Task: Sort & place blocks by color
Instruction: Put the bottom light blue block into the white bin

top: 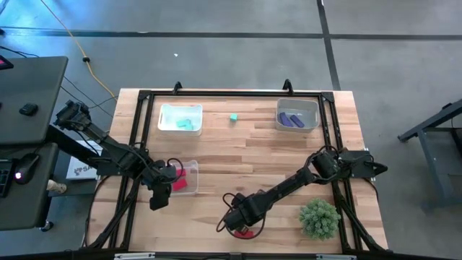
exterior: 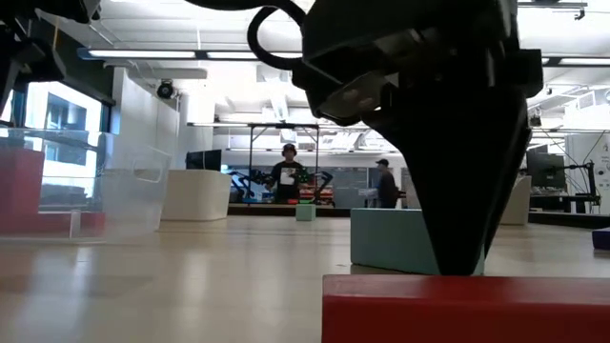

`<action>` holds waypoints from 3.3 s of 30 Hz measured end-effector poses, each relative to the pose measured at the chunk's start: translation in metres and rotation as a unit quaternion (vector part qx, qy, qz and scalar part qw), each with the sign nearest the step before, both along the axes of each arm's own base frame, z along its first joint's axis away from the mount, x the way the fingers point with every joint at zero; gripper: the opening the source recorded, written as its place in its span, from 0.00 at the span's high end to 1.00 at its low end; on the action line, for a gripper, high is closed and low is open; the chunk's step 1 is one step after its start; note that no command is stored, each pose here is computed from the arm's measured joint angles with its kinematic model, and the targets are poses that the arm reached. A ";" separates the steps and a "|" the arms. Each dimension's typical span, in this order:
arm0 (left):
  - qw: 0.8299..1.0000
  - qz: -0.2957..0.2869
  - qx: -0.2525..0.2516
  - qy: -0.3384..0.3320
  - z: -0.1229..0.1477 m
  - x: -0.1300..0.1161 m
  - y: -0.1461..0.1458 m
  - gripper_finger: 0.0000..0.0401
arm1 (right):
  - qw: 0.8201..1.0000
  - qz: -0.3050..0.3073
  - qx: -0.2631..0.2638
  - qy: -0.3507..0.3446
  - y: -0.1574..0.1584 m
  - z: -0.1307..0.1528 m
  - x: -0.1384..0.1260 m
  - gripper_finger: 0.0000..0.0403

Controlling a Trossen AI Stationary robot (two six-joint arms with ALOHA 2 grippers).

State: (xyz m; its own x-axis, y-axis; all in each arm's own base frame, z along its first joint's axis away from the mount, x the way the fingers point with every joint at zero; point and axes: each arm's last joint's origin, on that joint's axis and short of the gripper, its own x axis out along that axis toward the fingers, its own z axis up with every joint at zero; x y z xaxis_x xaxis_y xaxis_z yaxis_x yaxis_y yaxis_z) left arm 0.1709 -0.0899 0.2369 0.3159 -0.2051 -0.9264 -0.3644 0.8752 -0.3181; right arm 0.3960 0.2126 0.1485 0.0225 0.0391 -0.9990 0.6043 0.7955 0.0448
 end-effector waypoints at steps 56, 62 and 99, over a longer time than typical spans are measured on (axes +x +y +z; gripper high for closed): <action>0.943 -0.111 0.179 -0.256 0.023 0.053 0.125 0.62 | 0.950 0.189 0.021 -0.247 -0.198 0.100 0.056 0.72; 0.940 -0.119 0.191 -0.256 0.023 0.052 0.129 0.62 | 0.940 0.210 -0.002 -0.270 -0.213 0.102 0.060 0.72; 0.933 -0.041 0.115 -0.339 0.044 0.028 0.169 0.62 | 0.903 0.217 -0.048 -0.367 -0.246 0.138 0.059 0.72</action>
